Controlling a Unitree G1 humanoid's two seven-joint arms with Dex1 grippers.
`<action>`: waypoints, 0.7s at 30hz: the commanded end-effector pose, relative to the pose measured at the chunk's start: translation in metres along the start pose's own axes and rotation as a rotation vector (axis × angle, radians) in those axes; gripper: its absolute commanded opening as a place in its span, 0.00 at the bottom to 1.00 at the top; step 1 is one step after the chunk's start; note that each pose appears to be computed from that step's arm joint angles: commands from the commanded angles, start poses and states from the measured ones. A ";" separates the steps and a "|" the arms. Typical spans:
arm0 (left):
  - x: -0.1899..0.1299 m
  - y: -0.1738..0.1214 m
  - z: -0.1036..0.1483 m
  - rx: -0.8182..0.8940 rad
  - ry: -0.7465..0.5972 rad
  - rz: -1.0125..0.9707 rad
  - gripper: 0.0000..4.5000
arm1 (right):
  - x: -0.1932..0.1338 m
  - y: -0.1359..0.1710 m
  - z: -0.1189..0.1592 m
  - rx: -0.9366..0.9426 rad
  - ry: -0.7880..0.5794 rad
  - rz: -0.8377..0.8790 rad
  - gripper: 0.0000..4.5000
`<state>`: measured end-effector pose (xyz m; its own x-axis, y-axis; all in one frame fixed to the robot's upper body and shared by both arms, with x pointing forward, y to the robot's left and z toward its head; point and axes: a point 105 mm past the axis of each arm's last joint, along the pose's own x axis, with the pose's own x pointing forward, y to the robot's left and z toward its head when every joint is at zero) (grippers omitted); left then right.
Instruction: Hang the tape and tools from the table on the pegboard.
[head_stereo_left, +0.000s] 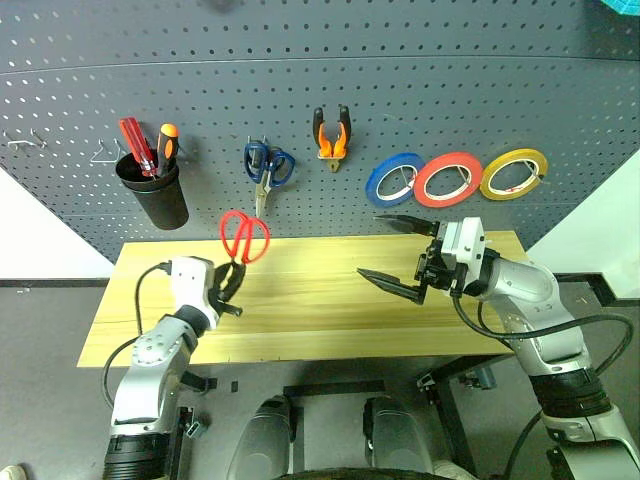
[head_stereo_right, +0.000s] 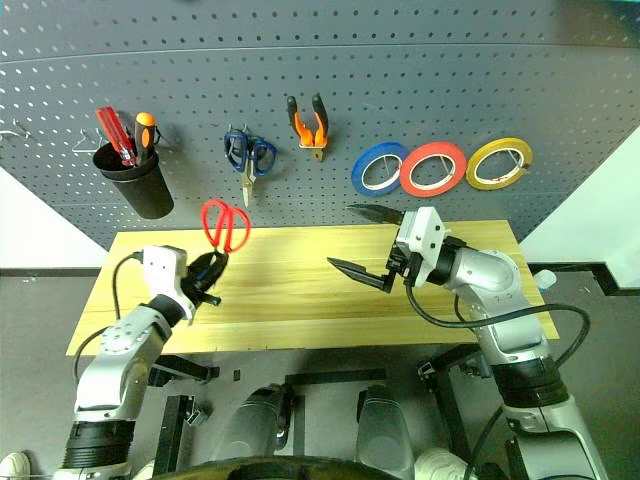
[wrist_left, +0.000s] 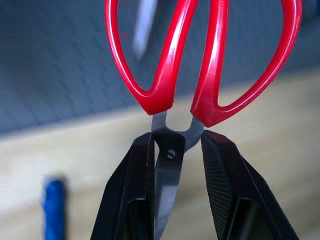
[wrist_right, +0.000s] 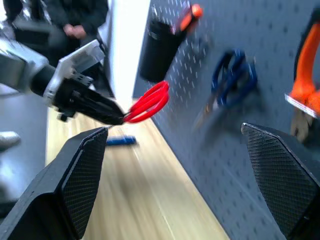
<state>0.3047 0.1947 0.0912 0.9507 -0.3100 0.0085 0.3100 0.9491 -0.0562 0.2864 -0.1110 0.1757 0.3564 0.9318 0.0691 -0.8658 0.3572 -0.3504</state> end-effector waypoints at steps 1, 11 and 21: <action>0.000 0.004 0.045 0.006 -0.204 -0.016 0.22 | 0.003 -0.002 0.026 -0.007 -0.077 0.041 1.00; 0.032 0.004 0.075 0.055 -0.288 0.000 0.22 | 0.008 -0.002 0.029 0.018 -0.091 0.051 1.00; 0.062 0.001 0.067 0.176 -0.209 0.036 0.22 | 0.007 -0.002 0.027 0.009 -0.081 0.027 1.00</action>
<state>0.3621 0.1785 0.1467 0.9413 -0.2850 0.1810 0.2769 0.9584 0.0689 0.2858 -0.1045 0.1877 0.3150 0.9437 0.1010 -0.8988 0.3308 -0.2875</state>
